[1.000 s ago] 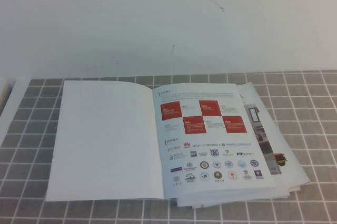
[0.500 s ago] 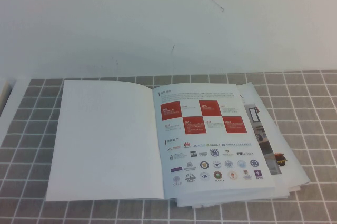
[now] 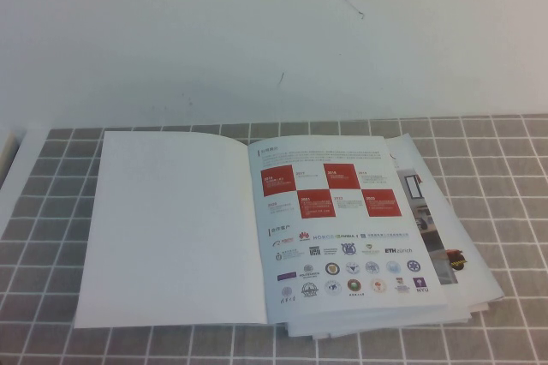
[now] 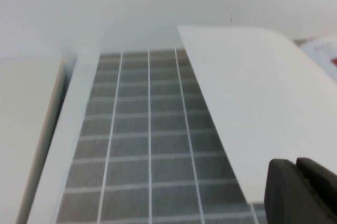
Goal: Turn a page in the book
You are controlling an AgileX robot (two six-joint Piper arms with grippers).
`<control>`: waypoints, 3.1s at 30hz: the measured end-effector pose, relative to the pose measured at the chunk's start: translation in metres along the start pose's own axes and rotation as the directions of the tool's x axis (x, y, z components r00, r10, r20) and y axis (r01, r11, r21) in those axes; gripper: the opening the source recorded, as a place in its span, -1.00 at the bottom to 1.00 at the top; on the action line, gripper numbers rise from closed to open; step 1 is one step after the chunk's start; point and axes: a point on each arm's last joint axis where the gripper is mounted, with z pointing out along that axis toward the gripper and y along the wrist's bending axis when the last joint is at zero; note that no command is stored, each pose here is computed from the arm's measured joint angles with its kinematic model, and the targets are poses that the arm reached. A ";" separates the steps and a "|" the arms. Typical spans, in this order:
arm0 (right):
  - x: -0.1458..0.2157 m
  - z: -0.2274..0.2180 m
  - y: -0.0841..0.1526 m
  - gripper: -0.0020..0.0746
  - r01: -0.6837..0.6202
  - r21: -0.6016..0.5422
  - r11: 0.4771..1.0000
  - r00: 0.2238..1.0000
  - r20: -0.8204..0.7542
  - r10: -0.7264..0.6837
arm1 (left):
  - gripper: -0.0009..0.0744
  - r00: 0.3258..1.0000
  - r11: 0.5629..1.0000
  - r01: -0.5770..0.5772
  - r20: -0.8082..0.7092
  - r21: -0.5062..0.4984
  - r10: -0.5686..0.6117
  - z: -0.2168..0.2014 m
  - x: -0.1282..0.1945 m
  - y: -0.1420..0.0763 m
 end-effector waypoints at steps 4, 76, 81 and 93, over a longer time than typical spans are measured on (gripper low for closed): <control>-0.015 -0.001 0.000 -0.95 -0.034 -0.002 0.999 0.986 0.163 0.034 | -0.99 0.988 1.000 -0.006 0.154 0.004 0.005 -0.001 -0.014 0.000; -0.120 0.265 0.122 -0.89 -0.131 -0.710 0.691 0.791 -0.496 -0.359 | -0.99 0.665 0.895 0.256 -0.739 0.364 0.110 0.318 -0.061 -0.099; -0.112 0.293 0.129 -0.55 -0.218 -0.673 0.707 0.749 -0.580 -0.321 | -0.99 0.598 0.916 0.229 -0.790 0.329 0.134 0.329 -0.031 -0.094; -0.066 0.331 0.140 0.02 -0.329 -0.637 0.697 0.638 -0.694 -0.332 | -0.99 0.581 0.920 0.228 -0.803 0.319 0.134 0.332 -0.021 -0.093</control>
